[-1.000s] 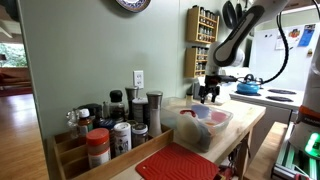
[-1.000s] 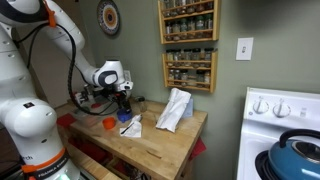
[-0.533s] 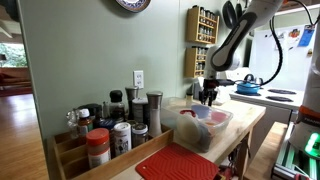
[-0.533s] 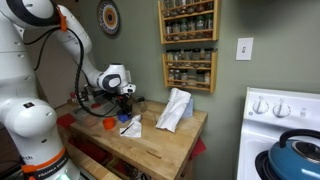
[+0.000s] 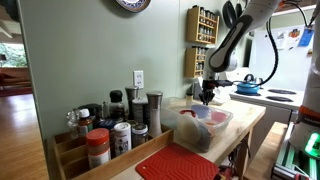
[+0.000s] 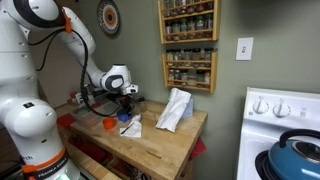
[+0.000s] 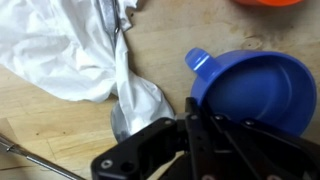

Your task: Put the blue cup in the storage box and put the orange cup in the blue cup

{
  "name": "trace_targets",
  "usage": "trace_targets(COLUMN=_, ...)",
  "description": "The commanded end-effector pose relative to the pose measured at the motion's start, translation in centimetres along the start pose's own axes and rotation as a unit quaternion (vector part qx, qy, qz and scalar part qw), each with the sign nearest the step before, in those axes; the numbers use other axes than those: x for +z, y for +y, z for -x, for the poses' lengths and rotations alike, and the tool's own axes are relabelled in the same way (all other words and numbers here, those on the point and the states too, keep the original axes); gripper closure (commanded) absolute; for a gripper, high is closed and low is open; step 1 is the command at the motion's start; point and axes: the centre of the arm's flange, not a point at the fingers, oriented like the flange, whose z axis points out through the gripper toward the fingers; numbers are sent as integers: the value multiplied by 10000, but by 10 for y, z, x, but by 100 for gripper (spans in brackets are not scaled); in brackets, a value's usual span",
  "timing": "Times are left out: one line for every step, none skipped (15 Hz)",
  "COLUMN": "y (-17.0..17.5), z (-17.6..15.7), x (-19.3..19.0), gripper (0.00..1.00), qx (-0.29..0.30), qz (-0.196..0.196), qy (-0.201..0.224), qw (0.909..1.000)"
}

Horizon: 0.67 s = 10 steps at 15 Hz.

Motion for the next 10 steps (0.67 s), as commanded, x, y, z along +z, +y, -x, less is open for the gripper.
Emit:
trace_targets(y=12, z=-8, x=-20, gripper=99, qx=-230, qz=-119, qy=70, qw=9996)
trace_targets(y=14, z=-10, x=-30, gripper=99, qx=-304, qz=-118, qy=143, qw=9994)
trace_targets(y=14, z=-12, x=-46, gripper=99, qx=-378, qz=-163, qy=236, qw=9989)
trace_targets(y=14, z=-14, x=-66, gripper=99, qx=-477, qz=-176, qy=358, qw=9981)
trace_targets(y=12, z=-16, x=-83, gripper=99, qx=-532, qz=-171, qy=443, qw=9975)
trace_targets(y=7, z=-16, x=-106, gripper=99, qx=-607, qz=-268, qy=526, qw=9964)
trace_targets(y=3, z=-17, x=-123, gripper=99, qx=-703, qz=-312, qy=629, qw=9951)
trace_targets(y=-4, z=-17, x=-141, gripper=99, qx=-804, qz=-384, qy=716, qw=9935)
trace_targets(y=-13, z=-17, x=-156, gripper=99, qx=-934, qz=-427, qy=795, qw=9915)
trace_targets(y=-24, z=-17, x=-167, gripper=99, qx=-1100, qz=-478, qy=834, qw=9893)
